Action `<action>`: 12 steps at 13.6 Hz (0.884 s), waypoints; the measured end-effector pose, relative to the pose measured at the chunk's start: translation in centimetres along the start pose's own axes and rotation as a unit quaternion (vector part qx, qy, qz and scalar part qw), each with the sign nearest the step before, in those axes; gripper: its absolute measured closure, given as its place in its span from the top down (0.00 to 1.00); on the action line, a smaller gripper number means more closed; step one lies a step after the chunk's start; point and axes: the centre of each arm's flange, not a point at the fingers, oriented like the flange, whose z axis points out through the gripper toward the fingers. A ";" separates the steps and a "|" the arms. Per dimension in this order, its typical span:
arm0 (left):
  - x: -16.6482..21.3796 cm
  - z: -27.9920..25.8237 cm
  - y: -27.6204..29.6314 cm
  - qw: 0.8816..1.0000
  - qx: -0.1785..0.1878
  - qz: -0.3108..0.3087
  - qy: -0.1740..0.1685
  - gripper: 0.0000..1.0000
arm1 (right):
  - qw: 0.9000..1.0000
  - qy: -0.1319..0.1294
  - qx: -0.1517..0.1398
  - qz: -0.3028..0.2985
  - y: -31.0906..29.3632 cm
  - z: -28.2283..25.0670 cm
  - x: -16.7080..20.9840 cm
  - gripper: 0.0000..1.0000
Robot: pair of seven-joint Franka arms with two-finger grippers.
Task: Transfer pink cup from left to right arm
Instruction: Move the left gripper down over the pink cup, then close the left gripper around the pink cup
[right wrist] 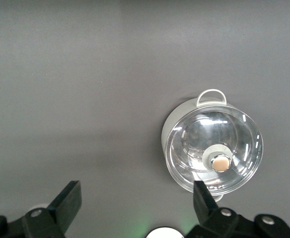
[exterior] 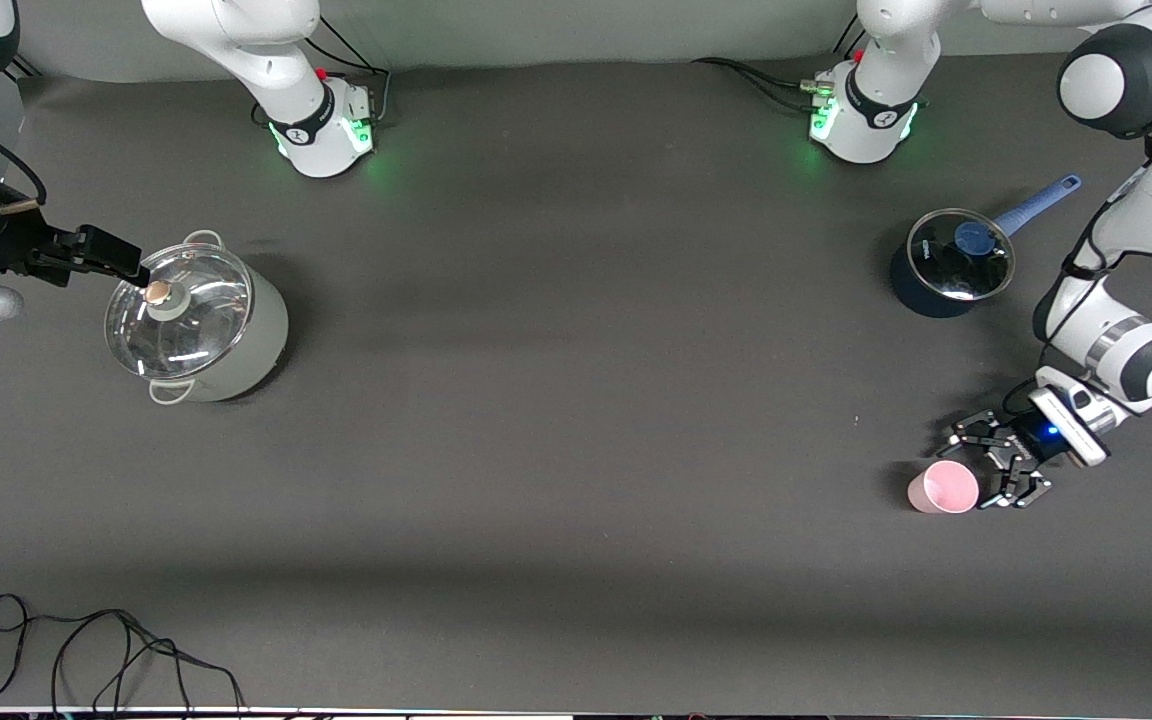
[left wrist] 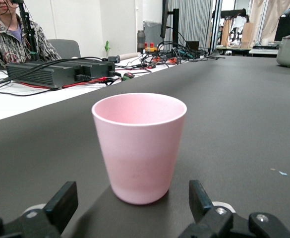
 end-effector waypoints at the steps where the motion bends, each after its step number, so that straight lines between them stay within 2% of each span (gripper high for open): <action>1: -0.1 0.6 0.2 1.000 0.001 -0.001 0.003 1.00 | 1.000 0.000 0.000 0.000 0.0 0.0 0.0 1.00; 8: 0.7 4.2 0.5 1.000 0.016 -0.004 0.003 0.99 | 1.000 0.000 0.000 0.000 0.0 0.0 0.0 1.00; 9: 0.8 4.4 0.6 1.000 0.018 -0.004 0.004 0.93 | 1.000 0.000 0.000 0.000 0.0 0.0 0.0 1.00; 11: 0.8 4.6 0.6 1.000 0.018 -0.003 0.004 0.70 | 1.000 0.000 0.000 0.000 0.0 0.0 0.0 1.00; 12: 0.8 4.5 0.6 1.000 0.019 -0.002 0.005 0.67 | 1.000 0.000 0.000 0.000 0.0 0.0 0.0 1.00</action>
